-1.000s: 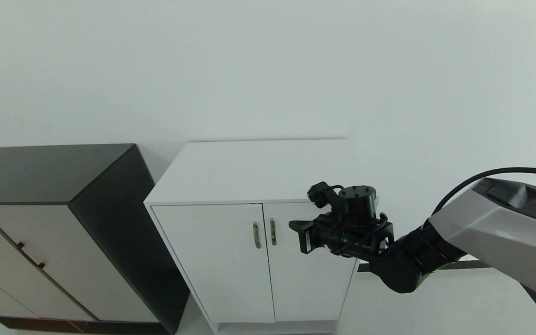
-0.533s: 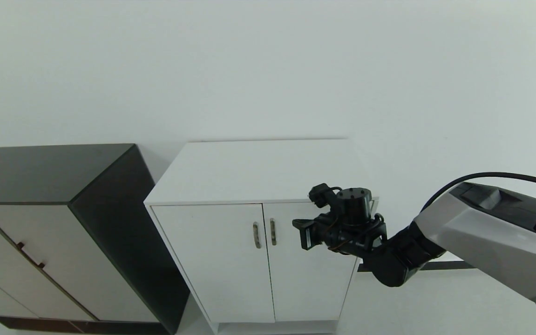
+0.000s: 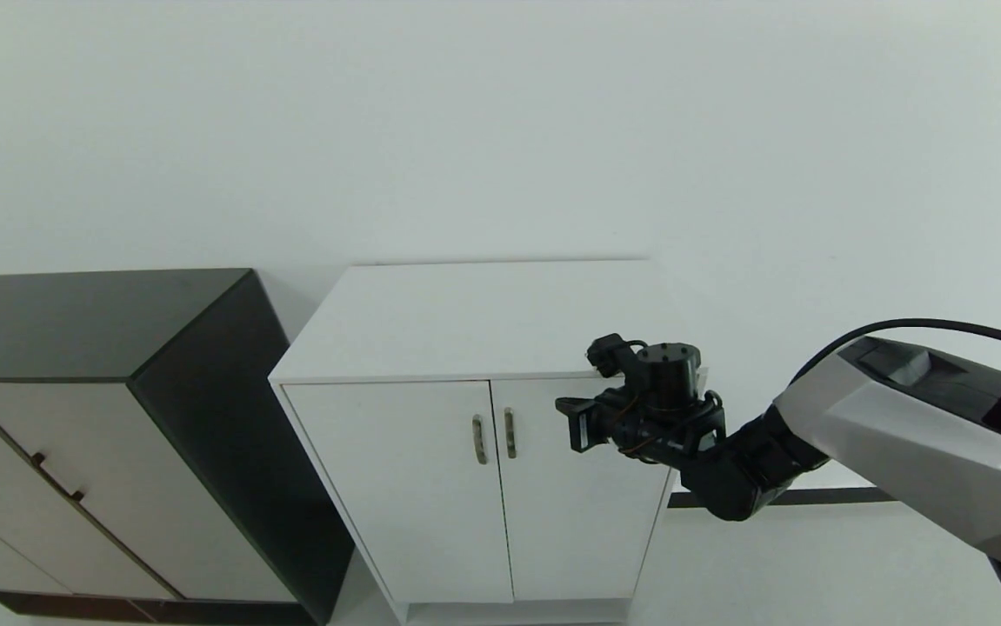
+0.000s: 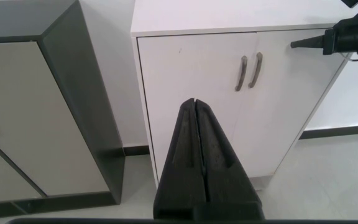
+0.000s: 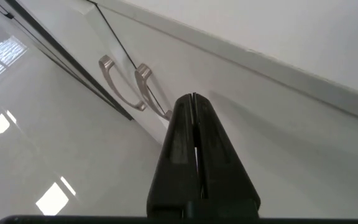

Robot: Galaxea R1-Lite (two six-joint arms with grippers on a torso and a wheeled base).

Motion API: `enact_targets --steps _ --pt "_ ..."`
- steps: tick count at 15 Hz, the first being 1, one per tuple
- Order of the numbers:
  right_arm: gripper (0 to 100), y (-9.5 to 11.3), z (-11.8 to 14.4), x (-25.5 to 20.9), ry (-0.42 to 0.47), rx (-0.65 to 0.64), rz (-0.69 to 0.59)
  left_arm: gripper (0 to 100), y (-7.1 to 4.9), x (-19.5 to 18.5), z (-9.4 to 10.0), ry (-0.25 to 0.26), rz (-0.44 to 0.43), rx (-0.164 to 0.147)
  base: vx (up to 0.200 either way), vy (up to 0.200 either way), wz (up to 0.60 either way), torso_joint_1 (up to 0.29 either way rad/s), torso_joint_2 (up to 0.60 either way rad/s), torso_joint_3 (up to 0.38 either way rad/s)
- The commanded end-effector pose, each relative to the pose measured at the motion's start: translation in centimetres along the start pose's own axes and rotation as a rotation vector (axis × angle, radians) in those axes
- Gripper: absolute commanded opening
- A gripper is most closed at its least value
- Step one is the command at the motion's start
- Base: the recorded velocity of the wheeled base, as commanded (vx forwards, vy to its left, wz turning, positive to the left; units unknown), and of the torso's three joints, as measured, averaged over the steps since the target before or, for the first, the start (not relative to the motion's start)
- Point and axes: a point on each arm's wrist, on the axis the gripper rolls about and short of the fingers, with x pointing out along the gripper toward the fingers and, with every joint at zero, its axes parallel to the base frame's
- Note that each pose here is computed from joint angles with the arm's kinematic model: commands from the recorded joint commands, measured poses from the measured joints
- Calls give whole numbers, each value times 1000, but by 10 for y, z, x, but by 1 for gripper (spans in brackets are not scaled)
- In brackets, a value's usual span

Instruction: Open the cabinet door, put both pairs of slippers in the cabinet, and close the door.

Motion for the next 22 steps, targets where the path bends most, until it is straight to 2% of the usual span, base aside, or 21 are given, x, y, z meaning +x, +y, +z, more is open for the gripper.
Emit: enact_targets --steps 1,15,19,22 --pt "0 -3 0 1 -1 1 -6 0 0 0 0 1 0 0 0 0 0 0 0 0" --pt "0 -17 -4 13 -19 3 -65 0 0 0 0 1 1 0 0 0 0 0 0 0" --pt "0 1 16 -22 -37 -7 -69 0 0 0 0 1 1 0 0 0 0 0 0 0" --pt "0 5 22 -59 -39 -9 -78 0 0 0 0 1 1 0 0 0 0 0 0 0"
